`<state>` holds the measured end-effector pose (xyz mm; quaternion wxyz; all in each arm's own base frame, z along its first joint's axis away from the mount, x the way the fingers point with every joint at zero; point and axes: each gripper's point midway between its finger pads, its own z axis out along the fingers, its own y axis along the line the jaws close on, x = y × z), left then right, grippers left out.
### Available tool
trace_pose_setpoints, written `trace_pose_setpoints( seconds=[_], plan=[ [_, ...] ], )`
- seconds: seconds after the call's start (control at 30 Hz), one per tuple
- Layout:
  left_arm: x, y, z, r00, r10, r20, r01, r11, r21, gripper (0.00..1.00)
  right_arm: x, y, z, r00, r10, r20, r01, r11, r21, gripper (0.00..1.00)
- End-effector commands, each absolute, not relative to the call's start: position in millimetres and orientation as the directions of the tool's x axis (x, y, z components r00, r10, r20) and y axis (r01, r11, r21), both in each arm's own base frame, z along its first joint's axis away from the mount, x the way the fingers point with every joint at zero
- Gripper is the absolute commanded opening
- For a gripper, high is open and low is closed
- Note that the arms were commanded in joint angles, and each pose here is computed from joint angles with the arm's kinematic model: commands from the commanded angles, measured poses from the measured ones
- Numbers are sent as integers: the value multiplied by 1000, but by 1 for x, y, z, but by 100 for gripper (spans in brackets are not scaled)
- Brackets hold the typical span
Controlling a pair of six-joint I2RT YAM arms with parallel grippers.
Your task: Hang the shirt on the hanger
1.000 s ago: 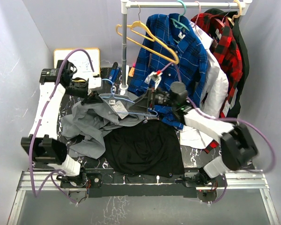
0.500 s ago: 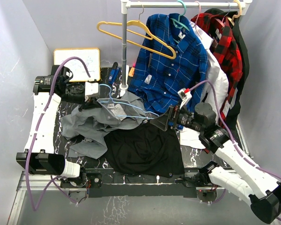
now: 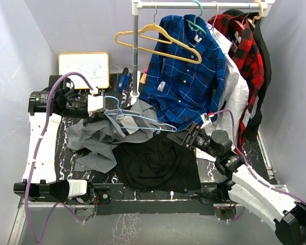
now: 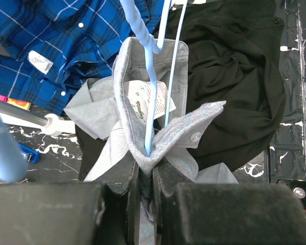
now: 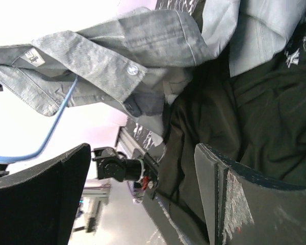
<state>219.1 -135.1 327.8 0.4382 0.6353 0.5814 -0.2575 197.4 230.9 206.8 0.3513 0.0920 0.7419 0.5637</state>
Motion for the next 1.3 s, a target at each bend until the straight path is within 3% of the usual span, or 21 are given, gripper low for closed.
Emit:
trace_pose_setpoints(
  seconds=[0.0, 0.1, 0.17, 0.37, 0.47, 0.63, 0.77, 0.87, 1.0, 1.27],
  plan=[
    [207, -144, 335, 192, 440, -877, 970, 48, 237, 0, 219, 226, 262, -529, 490, -692, -502, 477, 721, 81],
    [207, -144, 333, 184, 442, -878, 972, 49, 228, 0, 227, 223, 283, -414, 409, -813, -595, 555, 581, 73],
    [208, -144, 332, 178, 448, -876, 973, 51, 224, 0, 226, 223, 294, -363, 355, -862, -647, 569, 507, 73],
    [208, -139, 319, 169, 479, -862, 975, 46, 216, 0, 201, 238, 319, -288, 167, -943, -813, 477, 333, 92],
    [207, -139, 316, 164, 481, -861, 977, 44, 211, 0, 215, 220, 306, -262, 48, -964, -765, 599, 238, 98],
    [208, -138, 311, 159, 493, -855, 978, 40, 205, 0, 230, 176, 312, -125, -40, -991, -640, 767, 49, 98],
    [207, -136, 306, 159, 506, -848, 978, 37, 205, 0, 241, 125, 331, -12, -98, -995, -434, 897, -83, 99],
    [207, -135, 300, 153, 514, -844, 980, 32, 198, 0, 226, 142, 359, 34, -85, -996, -546, 833, -90, 99],
    [206, -134, 297, 154, 517, -842, 980, 26, 195, 0, 220, 193, 352, -63, -138, -988, -753, 657, -44, 98],
    [205, -132, 287, 141, 533, -834, 984, 19, 179, 0, 223, 255, 373, -52, -116, -992, -919, 394, 3, 94]
  ],
)
